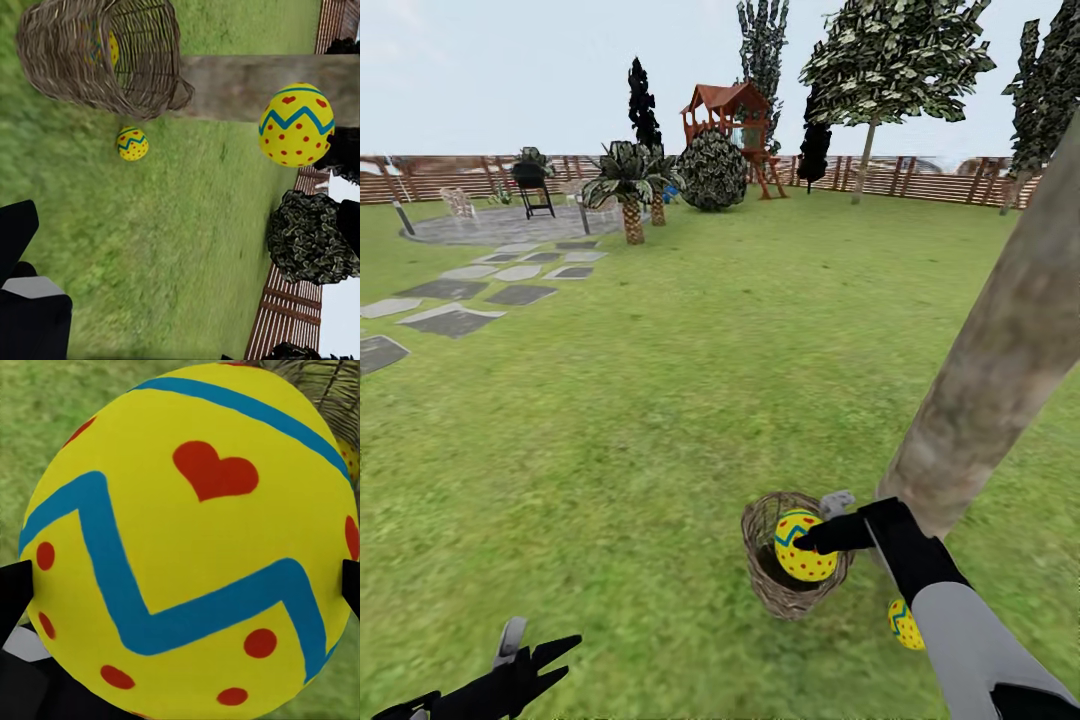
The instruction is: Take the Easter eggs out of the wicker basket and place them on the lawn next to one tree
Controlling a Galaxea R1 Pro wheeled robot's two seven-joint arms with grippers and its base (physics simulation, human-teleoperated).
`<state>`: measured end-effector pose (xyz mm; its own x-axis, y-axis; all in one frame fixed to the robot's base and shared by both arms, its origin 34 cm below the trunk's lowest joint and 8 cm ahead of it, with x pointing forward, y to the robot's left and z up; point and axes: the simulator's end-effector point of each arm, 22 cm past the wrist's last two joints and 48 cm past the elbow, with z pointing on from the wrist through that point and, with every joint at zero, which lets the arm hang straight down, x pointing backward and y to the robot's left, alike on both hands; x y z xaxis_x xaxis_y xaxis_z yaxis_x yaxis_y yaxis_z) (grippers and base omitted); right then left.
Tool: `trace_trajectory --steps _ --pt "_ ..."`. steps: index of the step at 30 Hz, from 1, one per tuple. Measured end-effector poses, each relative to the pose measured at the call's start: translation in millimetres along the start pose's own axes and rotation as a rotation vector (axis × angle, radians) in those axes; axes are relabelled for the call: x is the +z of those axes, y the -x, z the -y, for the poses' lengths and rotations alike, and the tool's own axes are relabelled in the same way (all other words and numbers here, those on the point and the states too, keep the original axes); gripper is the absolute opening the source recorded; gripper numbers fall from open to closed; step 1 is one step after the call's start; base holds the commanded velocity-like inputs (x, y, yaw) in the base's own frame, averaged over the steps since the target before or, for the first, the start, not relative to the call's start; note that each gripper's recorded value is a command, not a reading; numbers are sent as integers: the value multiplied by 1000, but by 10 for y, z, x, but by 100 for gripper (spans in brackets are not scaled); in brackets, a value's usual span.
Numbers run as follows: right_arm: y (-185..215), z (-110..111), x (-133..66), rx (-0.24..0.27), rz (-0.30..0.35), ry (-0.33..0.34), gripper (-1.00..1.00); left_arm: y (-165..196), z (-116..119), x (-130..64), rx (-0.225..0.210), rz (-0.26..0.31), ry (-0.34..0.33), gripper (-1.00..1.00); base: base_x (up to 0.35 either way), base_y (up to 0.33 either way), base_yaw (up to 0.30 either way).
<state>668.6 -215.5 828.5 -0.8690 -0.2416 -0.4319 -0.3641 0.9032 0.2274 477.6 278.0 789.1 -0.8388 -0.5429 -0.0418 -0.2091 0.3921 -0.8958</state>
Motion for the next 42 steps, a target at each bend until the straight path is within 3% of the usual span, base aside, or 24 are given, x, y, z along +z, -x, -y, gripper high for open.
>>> trace_trajectory --steps 10,27,31,33,37,42 --pt "53 17 -74 -3 15 -6 -100 -18 18 -25 -1 0 2 100 -7 0 0" --pt "22 63 -74 1 8 -12 -100 -14 16 -22 -1 0 2 100 -323 0 0" --pt "-188 264 -77 16 -33 -40 -100 -28 13 -12 -2 -3 4 100 -264 0 0" --pt "-493 588 -131 34 -85 -86 -100 -48 -101 6 -2 -6 58 100 -18 0 0" --pt "-1078 1012 -215 87 -190 -137 -100 -87 -113 62 -4 -11 67 100 -2 0 0" --pt "-1522 1379 -176 55 -215 -256 -100 -148 -71 148 -6 -19 54 100 0 0 0"
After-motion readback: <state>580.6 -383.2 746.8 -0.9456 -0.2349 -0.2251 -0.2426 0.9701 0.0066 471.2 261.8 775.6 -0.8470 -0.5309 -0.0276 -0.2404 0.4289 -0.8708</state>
